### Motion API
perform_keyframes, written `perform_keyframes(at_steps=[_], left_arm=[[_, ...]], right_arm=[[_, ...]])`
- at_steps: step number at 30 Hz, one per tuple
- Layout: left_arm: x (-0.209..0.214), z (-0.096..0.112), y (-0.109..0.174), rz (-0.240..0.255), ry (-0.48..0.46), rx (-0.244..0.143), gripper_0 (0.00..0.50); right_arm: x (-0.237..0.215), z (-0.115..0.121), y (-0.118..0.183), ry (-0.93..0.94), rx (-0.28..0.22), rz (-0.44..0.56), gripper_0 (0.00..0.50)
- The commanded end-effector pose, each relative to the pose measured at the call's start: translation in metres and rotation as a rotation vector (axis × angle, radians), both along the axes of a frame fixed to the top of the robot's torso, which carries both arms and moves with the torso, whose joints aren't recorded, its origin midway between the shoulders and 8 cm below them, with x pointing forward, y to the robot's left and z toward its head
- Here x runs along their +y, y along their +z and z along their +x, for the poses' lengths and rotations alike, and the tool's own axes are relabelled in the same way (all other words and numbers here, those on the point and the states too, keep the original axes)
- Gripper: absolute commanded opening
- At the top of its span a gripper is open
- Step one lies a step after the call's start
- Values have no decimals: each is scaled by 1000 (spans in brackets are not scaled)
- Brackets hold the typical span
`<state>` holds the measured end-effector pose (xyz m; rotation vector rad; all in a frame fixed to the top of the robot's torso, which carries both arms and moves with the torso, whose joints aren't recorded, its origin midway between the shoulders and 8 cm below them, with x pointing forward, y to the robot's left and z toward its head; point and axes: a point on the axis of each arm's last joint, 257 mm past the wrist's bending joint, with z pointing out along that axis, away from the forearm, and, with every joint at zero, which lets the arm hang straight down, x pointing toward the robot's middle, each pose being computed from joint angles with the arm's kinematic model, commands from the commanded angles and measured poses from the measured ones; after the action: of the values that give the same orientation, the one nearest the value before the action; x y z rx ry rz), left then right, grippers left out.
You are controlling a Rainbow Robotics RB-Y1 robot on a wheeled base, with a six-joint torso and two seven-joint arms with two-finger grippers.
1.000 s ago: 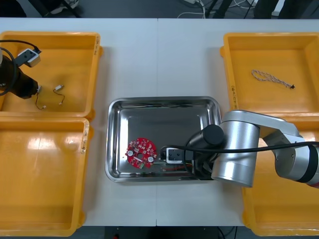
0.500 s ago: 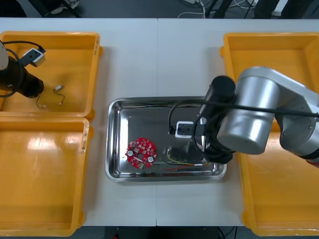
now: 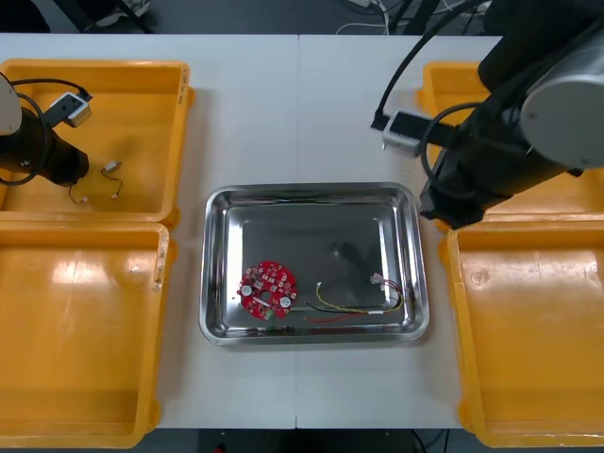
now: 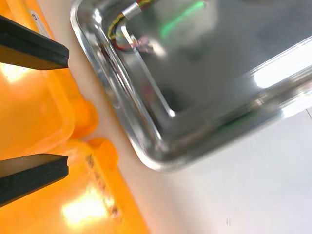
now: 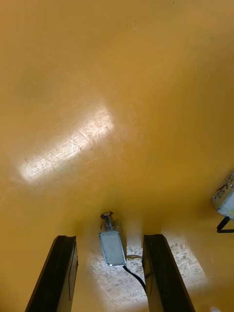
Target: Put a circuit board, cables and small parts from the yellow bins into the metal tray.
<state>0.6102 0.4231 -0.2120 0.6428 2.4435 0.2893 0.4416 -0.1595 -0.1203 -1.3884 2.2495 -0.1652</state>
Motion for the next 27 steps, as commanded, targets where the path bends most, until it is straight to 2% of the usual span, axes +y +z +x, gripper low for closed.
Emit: perform_keyframes(at_steps=[1,16,27], left_arm=[[-15,11,13,-29,3,-35,394],[-11,5,-2,-31,5,-23,392],[-9,3,-5,-28,3,-19,371]], right_arm=[[-19,16,42,-43,-79,39,500],[-111,62,77,-325,-67,156,500],[-154,77,73,-449,-23,190,500]])
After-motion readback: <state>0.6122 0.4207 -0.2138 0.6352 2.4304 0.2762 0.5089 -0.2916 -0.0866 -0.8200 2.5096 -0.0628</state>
